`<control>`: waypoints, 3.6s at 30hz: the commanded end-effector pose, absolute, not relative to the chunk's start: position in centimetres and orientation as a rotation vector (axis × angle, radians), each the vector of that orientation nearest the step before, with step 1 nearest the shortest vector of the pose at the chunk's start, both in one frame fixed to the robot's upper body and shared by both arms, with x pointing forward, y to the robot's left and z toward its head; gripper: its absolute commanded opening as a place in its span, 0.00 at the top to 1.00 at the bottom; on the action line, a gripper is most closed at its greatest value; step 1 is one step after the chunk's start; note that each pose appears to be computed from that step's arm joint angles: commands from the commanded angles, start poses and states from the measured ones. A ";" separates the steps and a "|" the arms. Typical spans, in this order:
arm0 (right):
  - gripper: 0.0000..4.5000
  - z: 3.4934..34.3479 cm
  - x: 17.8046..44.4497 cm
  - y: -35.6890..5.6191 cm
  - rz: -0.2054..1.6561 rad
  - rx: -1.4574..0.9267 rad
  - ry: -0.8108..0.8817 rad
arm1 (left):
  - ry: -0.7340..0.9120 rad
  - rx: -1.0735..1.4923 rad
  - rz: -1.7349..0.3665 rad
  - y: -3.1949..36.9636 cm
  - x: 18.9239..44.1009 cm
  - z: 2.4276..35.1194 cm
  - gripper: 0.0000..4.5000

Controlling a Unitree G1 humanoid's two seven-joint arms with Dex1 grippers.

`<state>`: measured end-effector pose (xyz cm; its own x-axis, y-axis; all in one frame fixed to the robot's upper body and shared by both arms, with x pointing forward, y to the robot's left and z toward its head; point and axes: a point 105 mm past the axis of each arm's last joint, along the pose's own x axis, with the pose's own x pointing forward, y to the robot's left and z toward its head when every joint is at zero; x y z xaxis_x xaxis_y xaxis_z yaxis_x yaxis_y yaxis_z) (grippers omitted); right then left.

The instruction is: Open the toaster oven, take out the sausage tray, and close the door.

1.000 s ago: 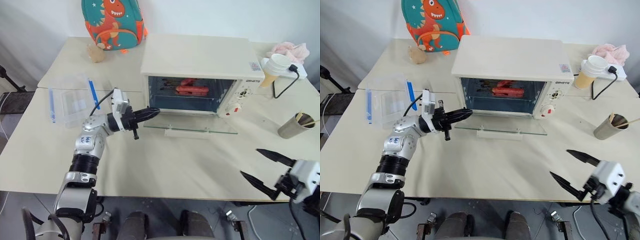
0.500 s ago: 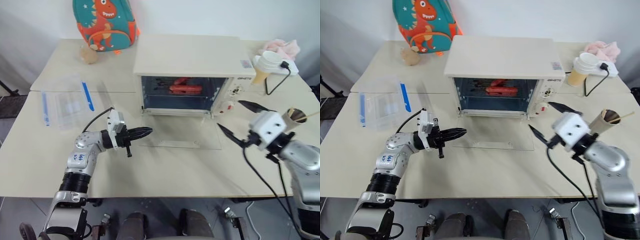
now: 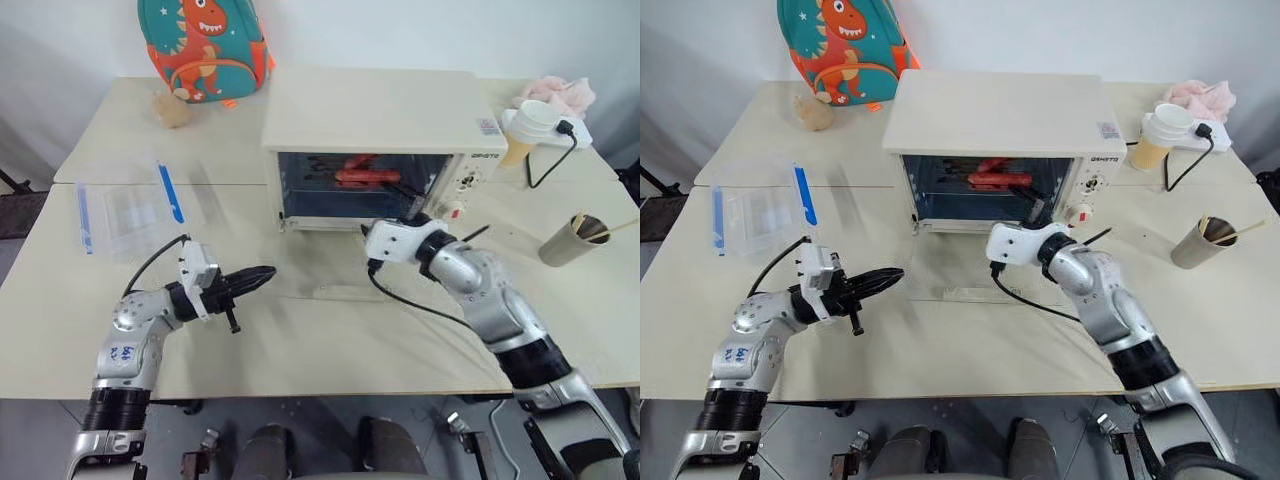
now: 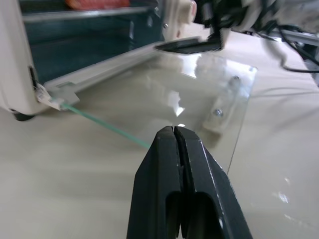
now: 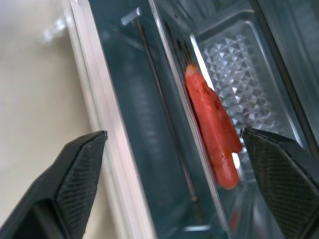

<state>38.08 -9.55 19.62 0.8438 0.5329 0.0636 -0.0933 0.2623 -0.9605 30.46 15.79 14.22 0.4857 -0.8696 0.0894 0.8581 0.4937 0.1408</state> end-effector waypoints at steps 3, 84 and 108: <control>0.00 20.9 39.5 -9.0 0.330 -1.329 -0.495 | -0.296 0.040 -0.920 18.0 29.2 17.0 0.99; 1.00 19.1 32.0 -8.4 0.502 -1.335 -0.435 | -0.227 0.013 -0.853 20.0 28.1 17.9 0.26; 1.00 16.4 26.5 -11.9 0.603 -1.414 -0.412 | -0.080 0.070 -1.000 20.4 25.4 16.5 0.01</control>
<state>27.06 -12.25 14.42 0.7930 0.5901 -0.1514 -0.2153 0.0389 -0.9758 25.44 20.72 16.11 0.5431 -0.8393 0.0260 0.8342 0.5429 0.0968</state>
